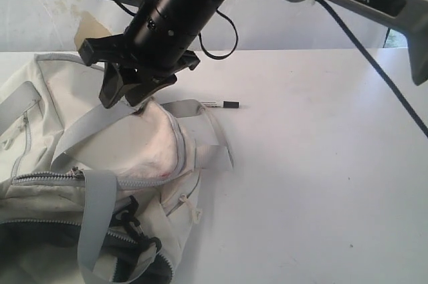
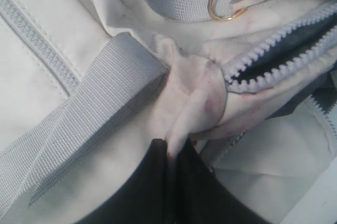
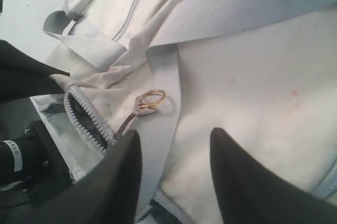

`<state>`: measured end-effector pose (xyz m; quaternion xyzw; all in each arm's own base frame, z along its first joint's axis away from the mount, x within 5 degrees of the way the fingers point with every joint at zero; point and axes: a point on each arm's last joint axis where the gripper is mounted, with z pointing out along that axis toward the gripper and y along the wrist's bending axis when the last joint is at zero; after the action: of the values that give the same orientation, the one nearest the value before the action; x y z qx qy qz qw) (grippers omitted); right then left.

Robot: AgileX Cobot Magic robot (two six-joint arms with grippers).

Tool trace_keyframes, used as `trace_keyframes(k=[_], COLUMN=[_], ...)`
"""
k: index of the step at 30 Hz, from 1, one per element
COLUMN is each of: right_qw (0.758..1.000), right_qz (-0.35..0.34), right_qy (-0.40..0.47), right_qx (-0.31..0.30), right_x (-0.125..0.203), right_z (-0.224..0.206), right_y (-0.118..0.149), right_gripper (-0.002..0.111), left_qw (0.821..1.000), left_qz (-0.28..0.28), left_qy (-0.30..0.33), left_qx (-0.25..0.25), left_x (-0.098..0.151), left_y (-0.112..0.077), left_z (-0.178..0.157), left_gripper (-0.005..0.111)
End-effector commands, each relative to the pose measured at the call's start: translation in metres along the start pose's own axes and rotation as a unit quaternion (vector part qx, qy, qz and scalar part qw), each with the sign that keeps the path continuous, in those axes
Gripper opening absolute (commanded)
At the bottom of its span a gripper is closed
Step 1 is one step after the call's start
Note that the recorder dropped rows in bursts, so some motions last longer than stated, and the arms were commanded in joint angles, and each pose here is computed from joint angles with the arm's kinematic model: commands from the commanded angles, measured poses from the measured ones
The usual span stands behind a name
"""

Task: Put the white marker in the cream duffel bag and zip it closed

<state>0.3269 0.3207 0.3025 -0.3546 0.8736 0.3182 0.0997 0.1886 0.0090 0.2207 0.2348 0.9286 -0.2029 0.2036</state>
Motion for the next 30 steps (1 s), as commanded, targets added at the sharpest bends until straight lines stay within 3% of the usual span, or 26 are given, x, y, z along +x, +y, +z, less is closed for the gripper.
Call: trace_keyframes(k=[1, 11, 19, 30], right_qw=[1.0, 0.999, 0.998, 0.998], right_qz=[-0.001, 0.02, 0.042, 0.037], right_qy=[-0.008, -0.02, 0.002, 0.034], right_qx=[0.015, 0.036, 0.041, 0.032], right_x=[-0.001, -0.001, 0.02, 0.056], right_z=[-0.01, -0.027, -0.033, -0.04], right_y=[-0.006, -0.03, -0.047, -0.037], right_gripper=[0.039, 0.039, 0.039, 0.039], left_qw=[1.0, 1.0, 1.0, 1.0], left_qz=[-0.004, -0.004, -0.004, -0.006], left_qy=[-0.012, -0.012, -0.014, -0.018], left_qx=[-0.006, -0.007, -0.01, -0.01], left_x=[-0.001, -0.001, -0.002, -0.002], left_y=[-0.001, -0.001, 0.0, 0.0], left_z=[-0.001, -0.001, -0.001, -0.001], left_gripper=[0.0, 0.0, 0.0, 0.0])
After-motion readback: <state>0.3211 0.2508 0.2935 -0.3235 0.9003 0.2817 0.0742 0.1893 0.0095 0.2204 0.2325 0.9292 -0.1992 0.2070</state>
